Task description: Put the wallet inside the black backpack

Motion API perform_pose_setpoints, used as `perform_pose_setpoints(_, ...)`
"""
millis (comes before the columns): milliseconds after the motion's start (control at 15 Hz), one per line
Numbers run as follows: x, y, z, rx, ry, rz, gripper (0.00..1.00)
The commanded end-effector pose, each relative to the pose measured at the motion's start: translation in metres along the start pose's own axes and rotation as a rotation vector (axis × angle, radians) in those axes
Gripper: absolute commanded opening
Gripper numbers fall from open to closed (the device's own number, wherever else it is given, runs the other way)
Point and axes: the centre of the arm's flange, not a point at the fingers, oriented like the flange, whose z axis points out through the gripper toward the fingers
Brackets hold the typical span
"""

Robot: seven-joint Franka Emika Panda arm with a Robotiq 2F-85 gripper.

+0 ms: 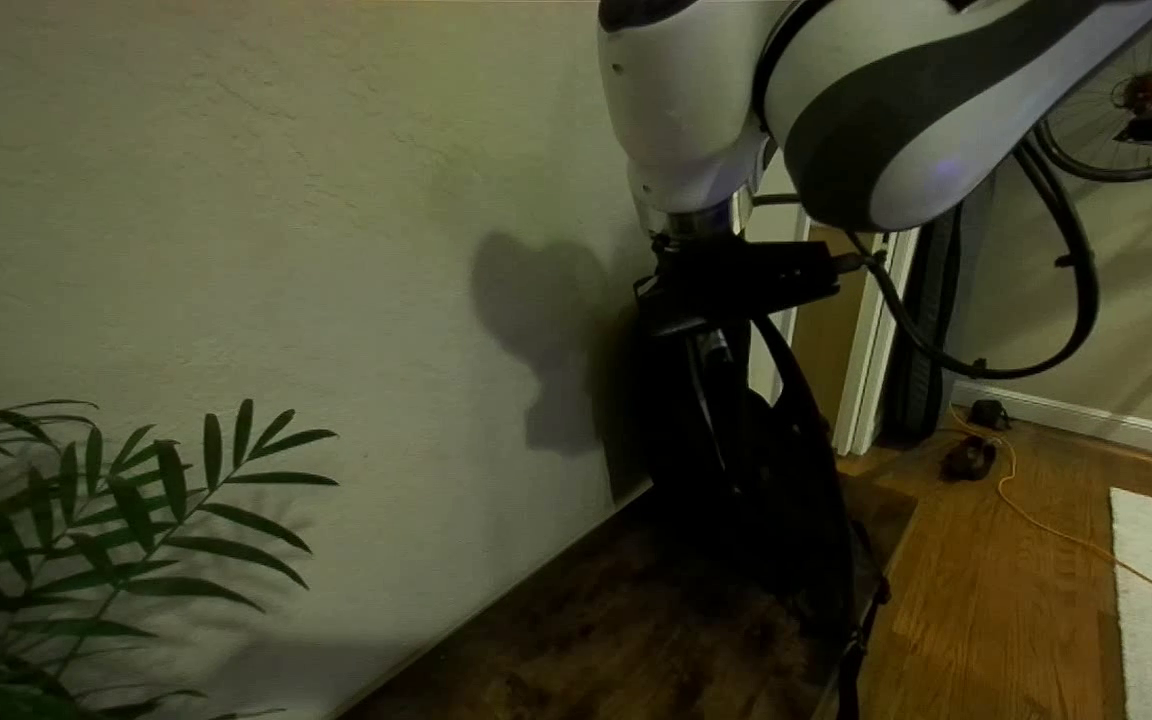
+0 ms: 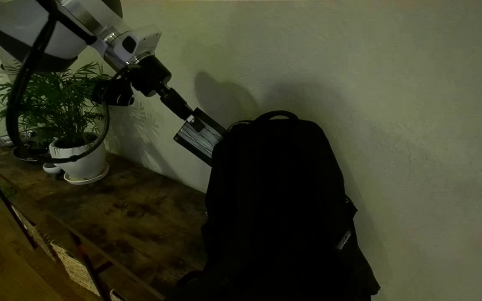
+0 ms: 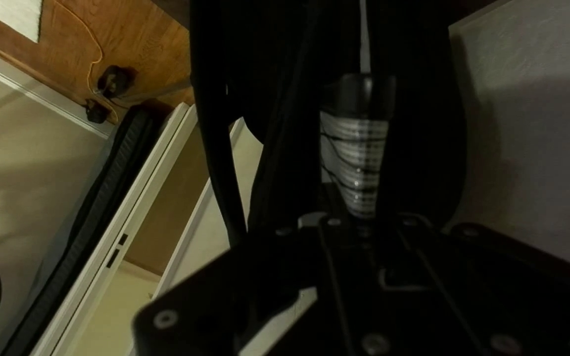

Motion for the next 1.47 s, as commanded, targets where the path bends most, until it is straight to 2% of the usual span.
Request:
perform_pose_setpoints(0, 0.015, 0.007, 0.006, 0.017, 0.016, 0.048, 0.04)
perform_pose_setpoints(667, 0.032, 0.0, 0.043, 0.08, -0.021, 0.094, 0.04)
perform_pose_setpoints(1200, 0.029, -0.005, 0.064, 0.061, -0.036, 0.085, 0.04)
perform_pose_setpoints(1267, 0.029, -0.006, 0.065, 0.061, -0.039, 0.084, 0.4)
perform_pose_setpoints(1333, 0.029, -0.006, 0.065, 0.06, -0.039, 0.083, 0.41)
perform_pose_setpoints(1400, 0.029, -0.006, 0.066, 0.059, -0.039, 0.084, 0.47)
